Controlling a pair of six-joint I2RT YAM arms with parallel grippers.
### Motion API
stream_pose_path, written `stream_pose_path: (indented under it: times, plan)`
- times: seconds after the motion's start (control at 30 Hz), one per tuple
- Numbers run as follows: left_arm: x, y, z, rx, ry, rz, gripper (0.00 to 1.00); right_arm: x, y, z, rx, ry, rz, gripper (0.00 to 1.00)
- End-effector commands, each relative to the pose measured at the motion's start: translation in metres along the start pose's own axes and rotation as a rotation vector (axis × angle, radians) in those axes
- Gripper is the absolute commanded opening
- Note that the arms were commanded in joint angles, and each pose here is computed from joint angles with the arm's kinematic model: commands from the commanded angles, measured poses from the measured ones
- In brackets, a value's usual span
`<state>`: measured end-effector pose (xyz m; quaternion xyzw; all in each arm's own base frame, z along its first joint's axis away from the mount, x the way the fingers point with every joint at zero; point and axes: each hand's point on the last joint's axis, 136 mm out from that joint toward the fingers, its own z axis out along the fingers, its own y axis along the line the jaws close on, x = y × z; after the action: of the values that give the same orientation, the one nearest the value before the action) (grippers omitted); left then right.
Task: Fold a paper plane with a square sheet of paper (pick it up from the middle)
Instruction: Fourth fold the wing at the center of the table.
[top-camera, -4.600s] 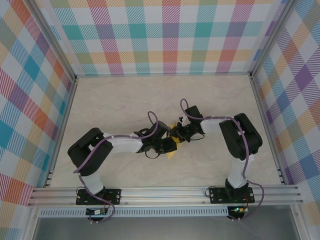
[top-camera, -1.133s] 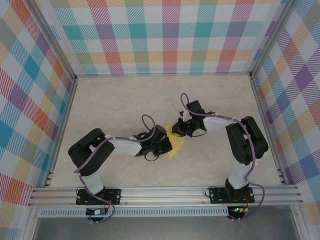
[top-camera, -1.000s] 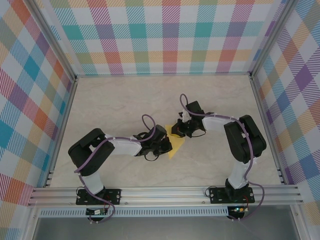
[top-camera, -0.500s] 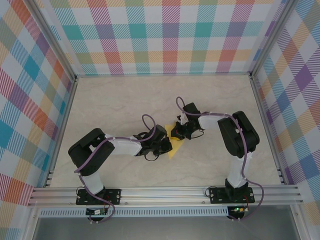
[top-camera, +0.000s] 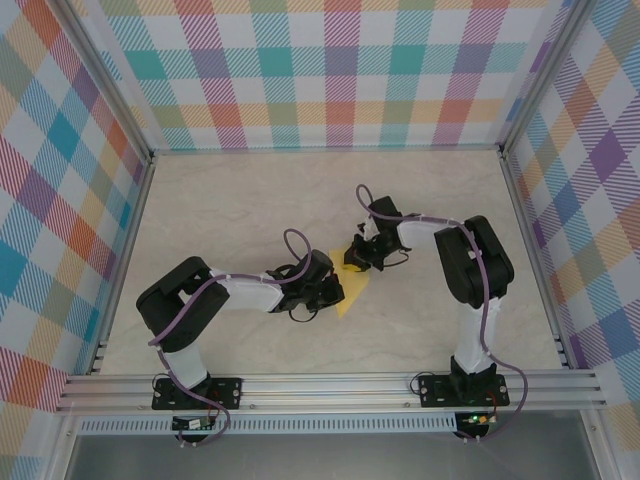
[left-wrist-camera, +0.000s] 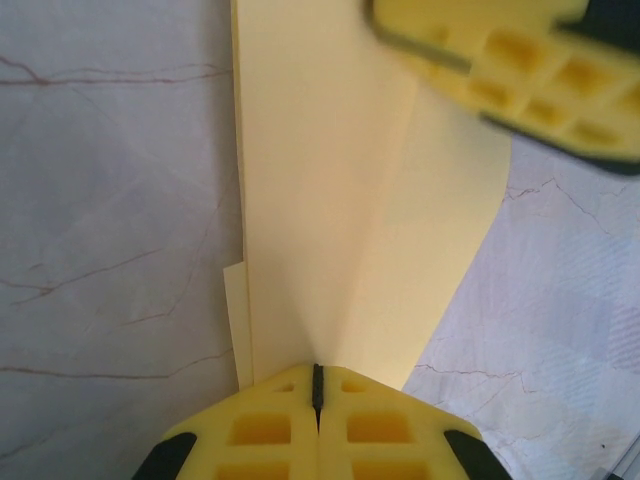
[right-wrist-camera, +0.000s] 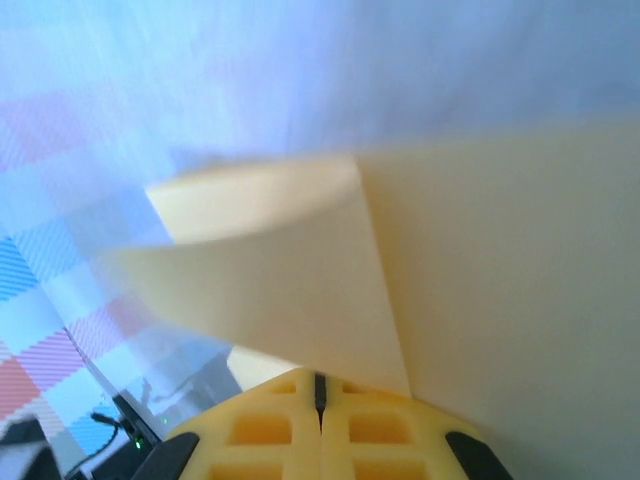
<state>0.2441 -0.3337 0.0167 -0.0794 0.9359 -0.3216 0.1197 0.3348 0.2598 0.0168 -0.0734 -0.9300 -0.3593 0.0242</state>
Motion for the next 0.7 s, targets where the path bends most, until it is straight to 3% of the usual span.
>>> stream_pose_path:
  times: [0.0, 0.43, 0.67]
  plan:
    - [0.053, 0.089, 0.006, -0.296, 0.166, -0.009, 0.03, -0.055, -0.013, -0.014, 0.036, -0.173, 0.015, 0.03]
    - [0.056, 0.096, 0.001, -0.321, 0.188, 0.038, 0.02, -0.093, -0.027, -0.033, 0.044, -0.244, 0.066, 0.05]
    - [0.062, 0.105, -0.011, -0.362, 0.231, 0.122, 0.03, -0.082, 0.01, -0.065, -0.063, -0.276, -0.012, 0.06]
